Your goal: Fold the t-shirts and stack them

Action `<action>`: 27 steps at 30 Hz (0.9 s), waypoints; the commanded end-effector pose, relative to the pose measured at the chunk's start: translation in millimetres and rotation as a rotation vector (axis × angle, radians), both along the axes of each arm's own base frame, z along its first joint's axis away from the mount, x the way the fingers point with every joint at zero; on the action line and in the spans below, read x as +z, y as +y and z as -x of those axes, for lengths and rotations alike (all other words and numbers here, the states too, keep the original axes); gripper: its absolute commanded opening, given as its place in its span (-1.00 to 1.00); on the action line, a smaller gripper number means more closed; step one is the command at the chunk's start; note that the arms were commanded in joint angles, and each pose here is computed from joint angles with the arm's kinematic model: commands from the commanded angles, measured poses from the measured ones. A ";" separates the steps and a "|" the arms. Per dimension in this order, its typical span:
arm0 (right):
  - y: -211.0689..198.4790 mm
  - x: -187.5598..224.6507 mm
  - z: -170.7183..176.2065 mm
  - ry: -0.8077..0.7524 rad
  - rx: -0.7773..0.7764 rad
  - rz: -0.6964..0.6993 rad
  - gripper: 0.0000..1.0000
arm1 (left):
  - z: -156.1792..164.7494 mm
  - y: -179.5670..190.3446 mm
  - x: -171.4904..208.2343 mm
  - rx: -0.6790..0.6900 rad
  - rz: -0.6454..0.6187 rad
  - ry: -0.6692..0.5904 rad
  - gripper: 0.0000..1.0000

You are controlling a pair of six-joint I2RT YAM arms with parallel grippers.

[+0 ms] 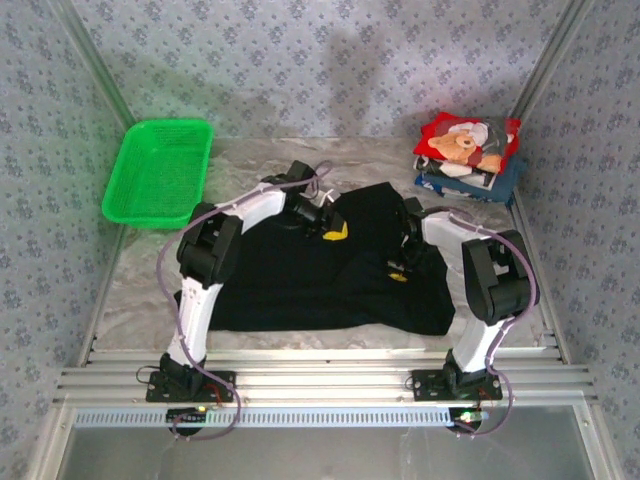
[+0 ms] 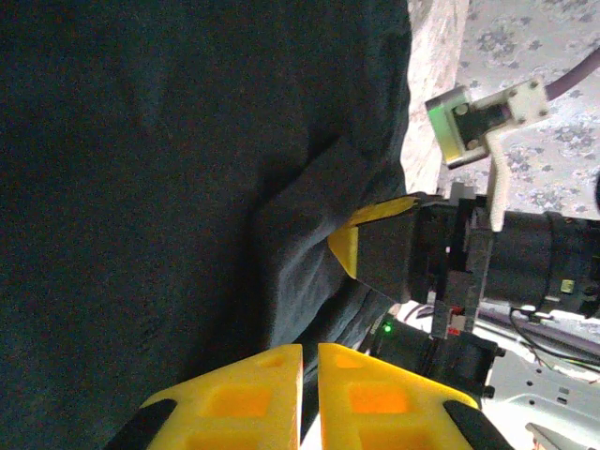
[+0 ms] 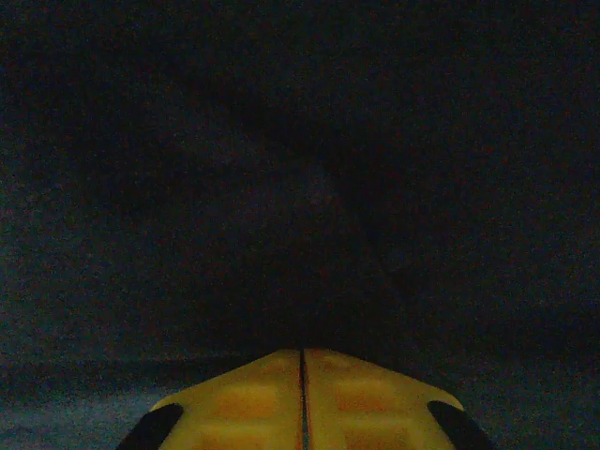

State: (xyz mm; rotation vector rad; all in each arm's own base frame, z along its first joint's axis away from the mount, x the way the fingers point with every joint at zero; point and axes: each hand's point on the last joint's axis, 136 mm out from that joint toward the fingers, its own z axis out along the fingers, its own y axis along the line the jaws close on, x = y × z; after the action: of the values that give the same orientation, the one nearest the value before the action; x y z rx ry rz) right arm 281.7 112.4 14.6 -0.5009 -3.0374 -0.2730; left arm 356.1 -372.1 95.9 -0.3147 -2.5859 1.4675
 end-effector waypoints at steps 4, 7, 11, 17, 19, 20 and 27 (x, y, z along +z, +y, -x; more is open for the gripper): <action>-13.6 -24.6 12.2 0.064 -0.006 0.091 -0.78 | 22.7 -2.1 16.2 -0.062 0.013 0.004 -0.68; -11.9 -24.8 12.2 0.055 -0.007 0.078 -0.78 | 38.4 -3.9 1.1 -0.089 -0.028 0.015 -0.48; -4.1 -21.7 5.4 0.004 -0.041 0.028 -0.67 | 52.4 -18.8 -11.5 -0.094 -0.043 0.024 -0.31; -1.4 -10.2 2.1 -0.027 -0.042 0.002 -0.63 | 54.4 -40.1 -18.5 -0.088 -0.106 -0.034 -0.24; -0.1 -7.1 0.1 -0.038 -0.043 -0.004 -0.63 | 54.3 -36.7 -24.1 -0.086 -0.141 -0.046 -0.25; 0.0 -5.1 -1.5 -0.048 -0.044 -0.006 -0.63 | 52.7 -33.3 -26.4 -0.082 -0.161 -0.060 -0.24; 1.5 1.1 -0.5 -0.064 -0.040 -0.019 -0.61 | 27.2 -2.7 -14.2 0.029 -0.290 -0.219 -0.23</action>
State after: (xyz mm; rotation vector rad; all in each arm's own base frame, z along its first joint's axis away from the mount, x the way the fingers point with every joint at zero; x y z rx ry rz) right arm 285.8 116.1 18.0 -0.5477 -3.0809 -0.3461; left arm 307.9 -388.9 50.0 -0.4061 -2.7737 1.1187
